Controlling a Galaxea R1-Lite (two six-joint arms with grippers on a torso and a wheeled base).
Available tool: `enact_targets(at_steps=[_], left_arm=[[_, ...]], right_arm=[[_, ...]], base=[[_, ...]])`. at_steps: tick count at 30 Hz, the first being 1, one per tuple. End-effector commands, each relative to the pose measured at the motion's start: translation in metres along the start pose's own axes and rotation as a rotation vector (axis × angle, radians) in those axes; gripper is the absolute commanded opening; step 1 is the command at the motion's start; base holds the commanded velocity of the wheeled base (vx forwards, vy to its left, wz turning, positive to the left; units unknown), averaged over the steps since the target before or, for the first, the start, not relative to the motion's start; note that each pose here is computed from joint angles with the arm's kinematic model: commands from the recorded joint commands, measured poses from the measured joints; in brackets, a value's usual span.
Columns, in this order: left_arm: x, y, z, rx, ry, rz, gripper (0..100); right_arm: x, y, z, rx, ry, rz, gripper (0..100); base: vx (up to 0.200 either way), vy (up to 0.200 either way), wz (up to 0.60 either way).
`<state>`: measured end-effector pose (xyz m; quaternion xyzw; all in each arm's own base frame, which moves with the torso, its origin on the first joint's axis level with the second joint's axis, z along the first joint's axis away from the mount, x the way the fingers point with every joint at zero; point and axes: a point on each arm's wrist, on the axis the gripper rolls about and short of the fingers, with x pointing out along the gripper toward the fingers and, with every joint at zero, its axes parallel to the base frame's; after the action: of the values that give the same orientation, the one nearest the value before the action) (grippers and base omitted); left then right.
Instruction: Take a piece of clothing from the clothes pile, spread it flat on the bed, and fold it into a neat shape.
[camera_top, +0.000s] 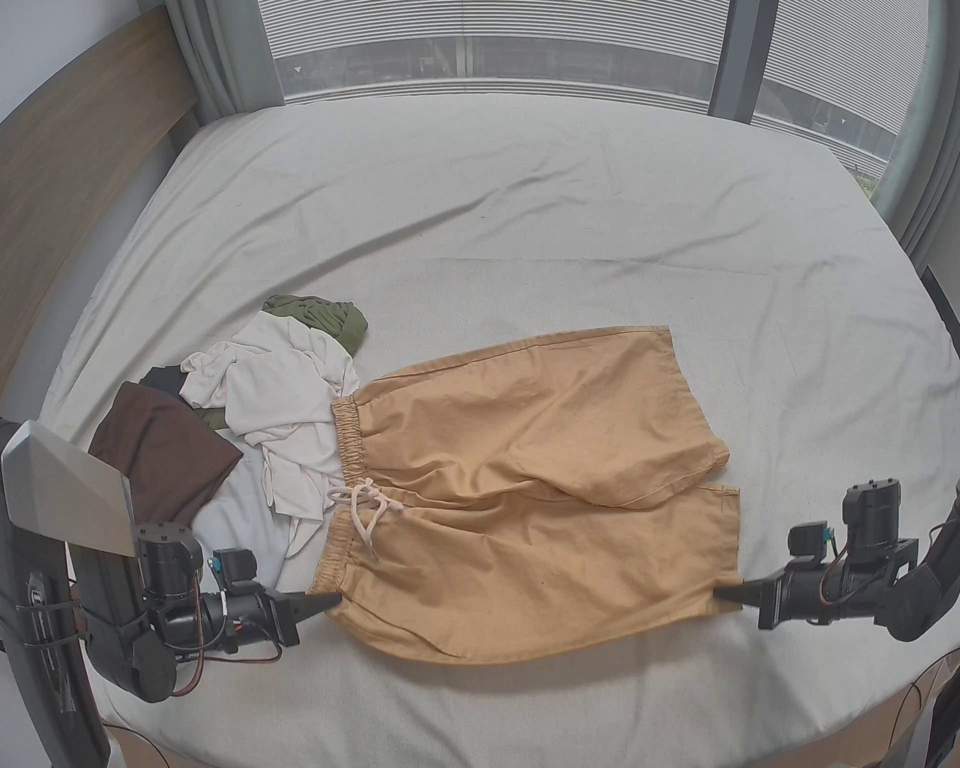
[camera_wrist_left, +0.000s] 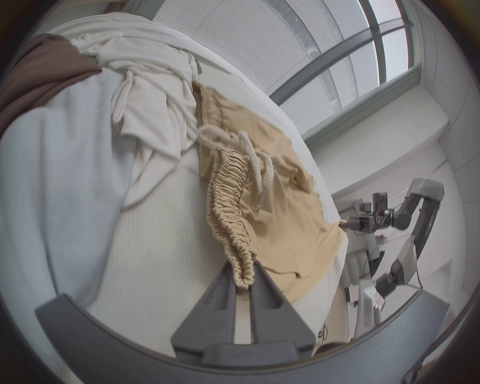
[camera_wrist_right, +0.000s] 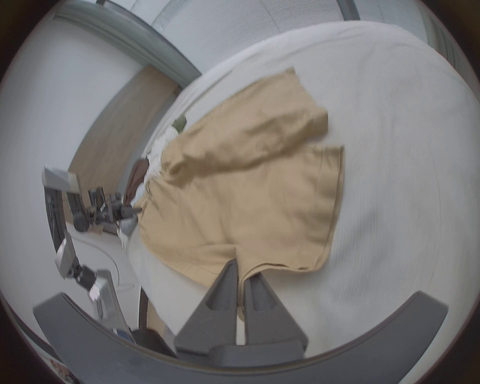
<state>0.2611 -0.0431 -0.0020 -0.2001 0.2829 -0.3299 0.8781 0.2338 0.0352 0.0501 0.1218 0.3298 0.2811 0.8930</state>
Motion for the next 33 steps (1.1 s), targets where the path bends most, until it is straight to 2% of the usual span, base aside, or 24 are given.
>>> enact_targets(at_steps=[1,9,17,25,33], left_arm=[[0.007,-0.016,0.038,0.015,-0.143,-0.038,0],[0.013,-0.045,0.071,-0.055,-0.303,-0.046,0],[0.019,-0.046,0.088,-0.099,-0.403,-0.010,0],[0.021,-0.046,0.089,-0.106,-0.415,0.001,0],[0.022,-0.047,0.088,-0.107,-0.410,-0.001,0]], right_arm=[[-0.002,0.003,0.033,-0.021,-0.173,0.025,0],[0.005,0.002,0.058,-0.003,-0.346,0.067,0],[0.008,-0.005,0.072,-0.005,-0.418,0.073,0],[0.009,-0.008,0.086,-0.006,-0.483,0.060,0],[0.015,-0.011,0.087,-0.026,-0.518,0.062,0]], base=[[0.000,0.000,0.00],[0.000,0.000,0.00],[0.000,0.000,0.00],[0.000,0.000,0.00],[0.000,0.000,0.00]])
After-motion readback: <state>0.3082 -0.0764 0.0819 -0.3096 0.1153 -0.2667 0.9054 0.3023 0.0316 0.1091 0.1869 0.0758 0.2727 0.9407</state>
